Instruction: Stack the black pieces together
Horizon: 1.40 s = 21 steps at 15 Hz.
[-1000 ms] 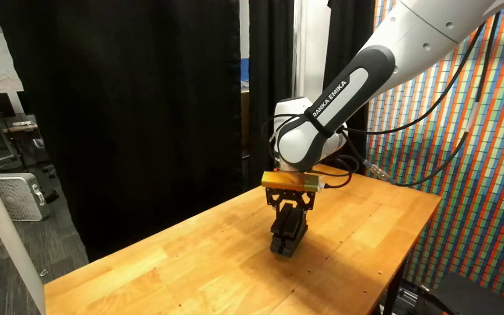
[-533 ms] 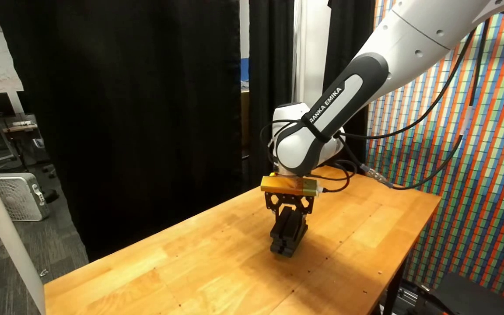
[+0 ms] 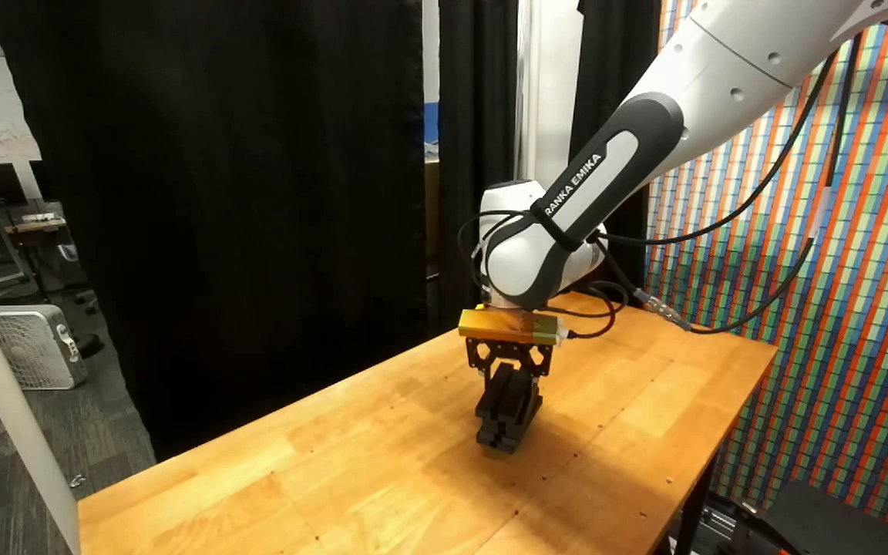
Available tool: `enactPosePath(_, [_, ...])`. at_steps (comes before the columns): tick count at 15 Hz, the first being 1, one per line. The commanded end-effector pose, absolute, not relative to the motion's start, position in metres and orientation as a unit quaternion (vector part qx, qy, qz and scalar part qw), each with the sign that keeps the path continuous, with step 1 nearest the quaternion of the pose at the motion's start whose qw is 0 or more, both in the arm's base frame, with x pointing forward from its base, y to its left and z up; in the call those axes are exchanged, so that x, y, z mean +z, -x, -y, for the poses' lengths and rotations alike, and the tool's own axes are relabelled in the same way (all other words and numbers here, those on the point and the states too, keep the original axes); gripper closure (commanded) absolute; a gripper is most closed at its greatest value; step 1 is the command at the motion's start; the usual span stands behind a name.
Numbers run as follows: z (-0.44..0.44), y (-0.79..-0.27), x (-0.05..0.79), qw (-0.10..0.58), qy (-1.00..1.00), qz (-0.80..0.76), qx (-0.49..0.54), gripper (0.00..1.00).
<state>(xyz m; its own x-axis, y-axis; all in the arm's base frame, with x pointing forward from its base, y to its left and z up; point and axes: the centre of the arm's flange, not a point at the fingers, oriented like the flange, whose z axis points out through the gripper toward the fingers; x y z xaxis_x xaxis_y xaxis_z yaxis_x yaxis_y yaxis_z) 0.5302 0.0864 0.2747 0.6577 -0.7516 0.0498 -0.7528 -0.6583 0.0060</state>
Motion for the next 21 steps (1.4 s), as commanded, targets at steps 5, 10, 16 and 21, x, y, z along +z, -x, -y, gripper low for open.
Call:
enactPosePath(5, [-0.086, -0.53, 0.286, 0.008, -0.908, 0.418, 0.036, 0.52])
enactPosePath(10, [-0.082, -0.529, 0.286, 0.011, -0.909, 0.414, 0.037, 0.52])
enactPosePath(16, [-0.077, -0.53, 0.285, 0.015, -0.91, 0.412, 0.038, 0.52])
enactPosePath(21, [-0.075, -0.53, 0.283, 0.017, -0.91, 0.413, 0.037, 0.52])
